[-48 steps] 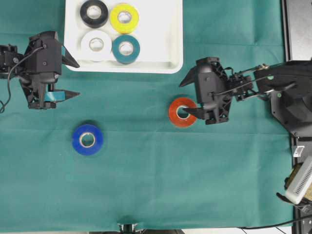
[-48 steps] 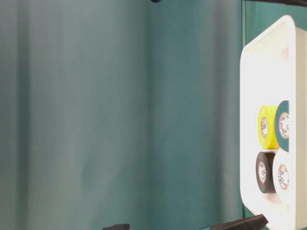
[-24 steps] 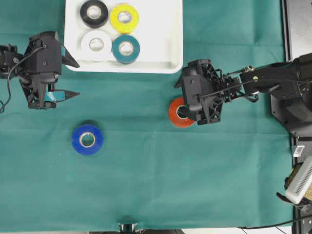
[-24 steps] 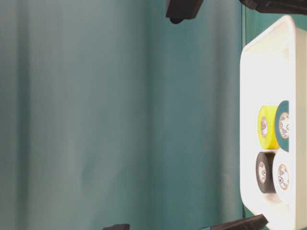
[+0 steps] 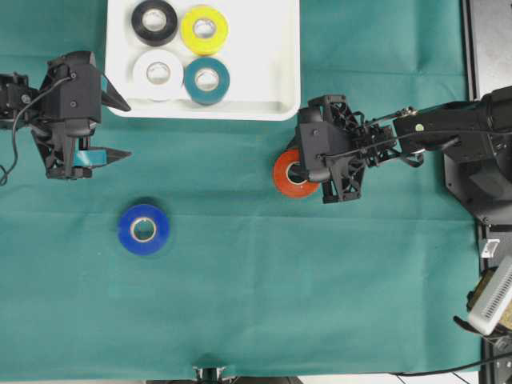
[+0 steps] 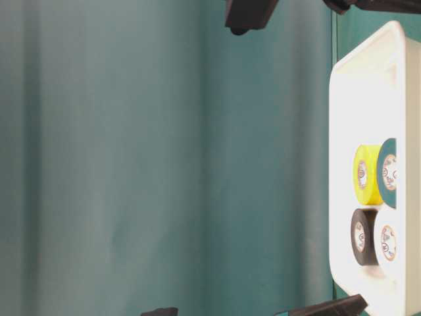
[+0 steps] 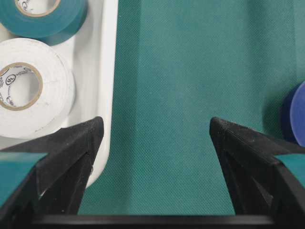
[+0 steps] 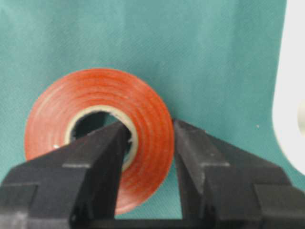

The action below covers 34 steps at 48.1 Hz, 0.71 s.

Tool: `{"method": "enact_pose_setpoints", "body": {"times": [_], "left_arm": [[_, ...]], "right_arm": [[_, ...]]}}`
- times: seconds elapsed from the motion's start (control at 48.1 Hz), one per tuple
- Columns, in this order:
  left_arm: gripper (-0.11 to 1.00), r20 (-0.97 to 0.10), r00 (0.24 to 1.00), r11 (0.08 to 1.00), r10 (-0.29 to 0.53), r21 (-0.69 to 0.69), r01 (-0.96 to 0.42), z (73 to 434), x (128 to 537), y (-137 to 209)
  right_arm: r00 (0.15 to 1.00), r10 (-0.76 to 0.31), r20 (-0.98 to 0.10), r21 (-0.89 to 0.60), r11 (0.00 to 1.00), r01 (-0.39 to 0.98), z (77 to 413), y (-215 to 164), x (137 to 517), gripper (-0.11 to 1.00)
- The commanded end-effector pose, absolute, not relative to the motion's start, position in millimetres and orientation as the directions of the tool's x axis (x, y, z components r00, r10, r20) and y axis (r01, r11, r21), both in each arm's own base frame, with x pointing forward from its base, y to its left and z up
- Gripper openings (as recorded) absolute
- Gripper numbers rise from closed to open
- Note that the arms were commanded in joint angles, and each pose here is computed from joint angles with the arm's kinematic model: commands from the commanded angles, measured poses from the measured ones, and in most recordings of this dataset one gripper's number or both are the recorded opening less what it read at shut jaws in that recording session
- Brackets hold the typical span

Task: Put the tape alternately from left to right into the white case.
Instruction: 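Lower the right gripper onto the orange tape and close on it, then carry the orange tape with the right gripper into the tray's top right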

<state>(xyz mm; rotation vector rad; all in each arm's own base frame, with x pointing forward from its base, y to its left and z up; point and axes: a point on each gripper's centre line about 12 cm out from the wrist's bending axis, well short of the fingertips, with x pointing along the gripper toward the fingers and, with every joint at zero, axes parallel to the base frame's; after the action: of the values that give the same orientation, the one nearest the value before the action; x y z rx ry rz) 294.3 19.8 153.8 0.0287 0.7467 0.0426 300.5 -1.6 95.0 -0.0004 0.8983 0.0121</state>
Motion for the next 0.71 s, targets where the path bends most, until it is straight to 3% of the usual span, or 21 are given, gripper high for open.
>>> {"method": "enact_pose_setpoints", "body": {"times": [0.0, 0.395, 0.686], "left_arm": [[0.99, -0.658, 0.752, 0.999, 0.048, 0.041, -0.028, 160.6, 297.6, 19.2], [0.99, -0.661, 0.749, 0.999, 0.048, 0.041, -0.027, 160.2, 297.7, 19.1], [0.99, -0.66, 0.75, 0.999, 0.048, 0.041, -0.028, 160.7, 298.1, 19.2]], "right_arm": [[0.662, 0.012, -0.749, 0.006, 1.0, -0.011, 109.0, -1.4, 307.2, 0.02], [0.763, 0.021, -0.646, 0.006, 1.0, -0.023, 154.7, 3.5, 315.4, 0.02], [0.761, 0.01, -0.649, 0.004, 1.0, -0.01, 157.8, 1.9, 314.9, 0.02]]}}
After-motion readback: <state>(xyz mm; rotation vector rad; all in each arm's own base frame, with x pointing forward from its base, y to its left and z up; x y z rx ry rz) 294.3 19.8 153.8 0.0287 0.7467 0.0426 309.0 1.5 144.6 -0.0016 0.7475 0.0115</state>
